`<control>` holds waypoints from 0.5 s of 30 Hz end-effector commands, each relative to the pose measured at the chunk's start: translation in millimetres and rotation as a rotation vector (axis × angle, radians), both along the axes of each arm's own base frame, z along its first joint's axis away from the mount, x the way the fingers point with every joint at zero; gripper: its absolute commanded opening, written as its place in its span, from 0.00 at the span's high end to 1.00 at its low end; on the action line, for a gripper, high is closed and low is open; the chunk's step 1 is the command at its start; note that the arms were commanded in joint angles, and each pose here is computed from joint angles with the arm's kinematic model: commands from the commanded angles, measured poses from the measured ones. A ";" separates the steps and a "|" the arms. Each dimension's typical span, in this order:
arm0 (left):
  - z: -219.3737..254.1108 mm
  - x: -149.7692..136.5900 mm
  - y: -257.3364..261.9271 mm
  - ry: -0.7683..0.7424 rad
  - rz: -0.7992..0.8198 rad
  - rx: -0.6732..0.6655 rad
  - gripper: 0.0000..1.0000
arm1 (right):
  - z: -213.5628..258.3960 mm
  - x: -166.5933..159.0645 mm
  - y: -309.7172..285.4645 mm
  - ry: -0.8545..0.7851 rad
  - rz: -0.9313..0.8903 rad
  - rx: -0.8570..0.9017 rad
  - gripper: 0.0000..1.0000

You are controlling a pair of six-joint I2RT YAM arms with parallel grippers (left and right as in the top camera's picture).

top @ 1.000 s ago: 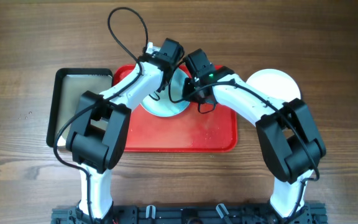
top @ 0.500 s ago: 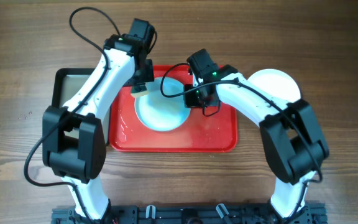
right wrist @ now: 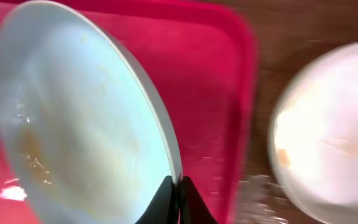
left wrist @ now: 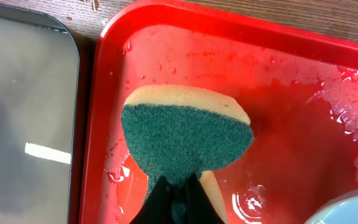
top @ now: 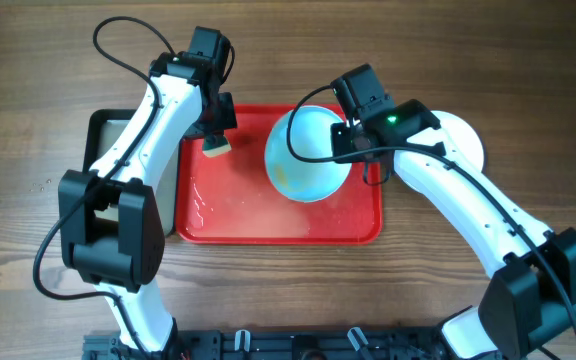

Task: Clean dirty plates on tray and stack at the side
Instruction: 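Lift the pale-blue plate with the right gripper toward the side stack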

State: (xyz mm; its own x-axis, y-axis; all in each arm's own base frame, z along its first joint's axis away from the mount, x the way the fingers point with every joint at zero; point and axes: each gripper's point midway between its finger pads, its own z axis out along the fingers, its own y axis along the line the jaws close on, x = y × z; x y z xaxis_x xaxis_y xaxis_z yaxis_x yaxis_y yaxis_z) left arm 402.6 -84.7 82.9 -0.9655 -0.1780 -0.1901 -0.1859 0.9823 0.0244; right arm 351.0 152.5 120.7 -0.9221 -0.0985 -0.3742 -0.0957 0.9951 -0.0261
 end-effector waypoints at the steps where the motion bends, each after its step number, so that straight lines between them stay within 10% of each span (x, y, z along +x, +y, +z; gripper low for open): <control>1: 2.6 3.2 -2.6 -0.011 0.016 -0.022 0.96 | 13.1 7.7 -33.6 -0.107 -0.061 -0.241 0.96; 15: 2.8 4.2 -2.8 -0.015 0.016 -0.023 0.96 | 139.7 -14.5 -34.9 -0.621 -0.126 -0.641 0.96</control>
